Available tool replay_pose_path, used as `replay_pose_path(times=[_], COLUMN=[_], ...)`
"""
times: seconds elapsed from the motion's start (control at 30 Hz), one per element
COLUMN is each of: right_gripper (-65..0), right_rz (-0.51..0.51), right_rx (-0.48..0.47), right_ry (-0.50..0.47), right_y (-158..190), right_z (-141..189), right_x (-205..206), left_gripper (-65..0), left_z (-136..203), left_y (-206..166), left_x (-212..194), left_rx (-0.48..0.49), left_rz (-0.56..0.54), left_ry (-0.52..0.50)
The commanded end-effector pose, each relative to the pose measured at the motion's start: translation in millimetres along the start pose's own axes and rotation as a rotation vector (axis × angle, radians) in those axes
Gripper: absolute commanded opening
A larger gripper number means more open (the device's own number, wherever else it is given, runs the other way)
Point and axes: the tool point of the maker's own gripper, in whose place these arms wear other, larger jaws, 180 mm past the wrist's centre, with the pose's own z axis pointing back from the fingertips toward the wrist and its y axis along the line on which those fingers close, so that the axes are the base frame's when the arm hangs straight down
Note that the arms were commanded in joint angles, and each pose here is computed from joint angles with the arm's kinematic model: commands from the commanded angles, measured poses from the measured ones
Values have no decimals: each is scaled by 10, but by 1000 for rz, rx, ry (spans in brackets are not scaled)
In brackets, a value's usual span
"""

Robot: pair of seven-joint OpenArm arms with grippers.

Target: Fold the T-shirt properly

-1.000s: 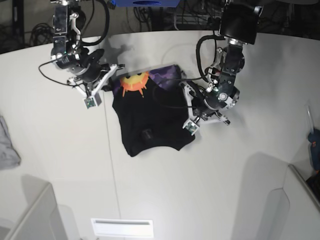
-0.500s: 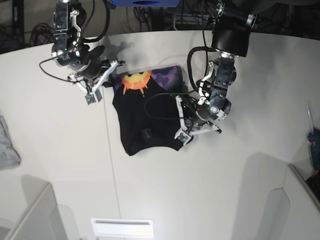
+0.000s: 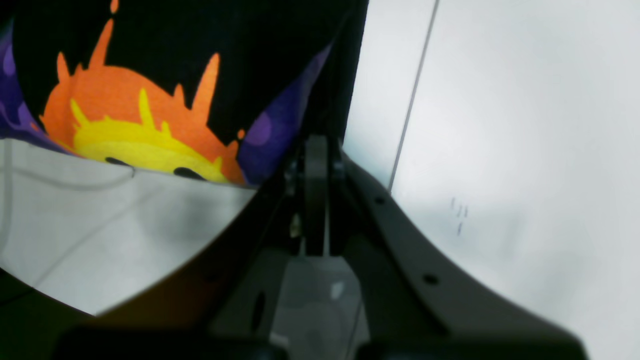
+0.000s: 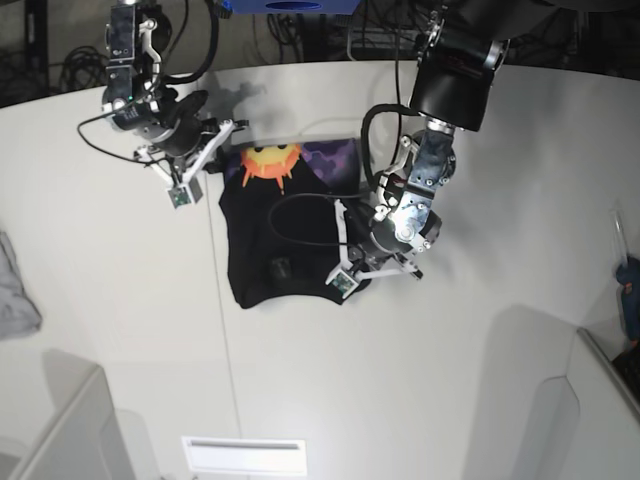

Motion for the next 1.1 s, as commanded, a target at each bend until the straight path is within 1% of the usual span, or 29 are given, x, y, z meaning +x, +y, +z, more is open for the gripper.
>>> replay_pose_path(times=[0.0,0.13,0.23,0.27,0.3,0.37,0.47,0.57,0.67,0.77,0.8,0.87,0.93,1.07], right_gripper=[-650,-650,-650,-650,-650,-650,-650,-650,-650,-650,-650,-650,-650,-650], right_rz=[6,7,-29,-37,-44,-57,-82,-90,-32,14,23,49,72,130], right_rx=[3,-1,-43,-59,-76,-106,-157,-194,-205,-211,-214,-218,-219,-223], right_ry=[-39,-39,-57,-78,-109,-140,-183,-224,-282,-326,-332,-345,-355,-333], right_y=[-6,-26,-186,-245,-308,-423,-615,-753,-767,-754,-760,-769,-781,-842], right_z=[29,34,97,129,168,225,320,410,547,670,701,768,819,927], right_x=[111,111,123,156,206,212,231,241,341,423,417,398,343,164], left_gripper=[-650,-650,-650,-650,-650,-650,-650,-650,-650,-650,-650,-650,-650,-650], left_z=[35,68,183,210,260,373,558,824,1111,1343,1377,1389,1385,1525], left_y=[-32,9,56,66,131,252,446,615,627,568,545,503,433,216], left_x=[228,287,401,383,359,357,320,363,443,452,402,303,183,-27], left_rx=[-17,-7,14,20,38,72,127,186,229,255,258,254,239,185], left_rz=[-1,5,-8,-8,-12,-3,40,80,63,33,29,10,-27,-91], left_ry=[-71,-100,-145,-149,-155,-180,-219,-290,-364,-411,-410,-423,-468,-624])
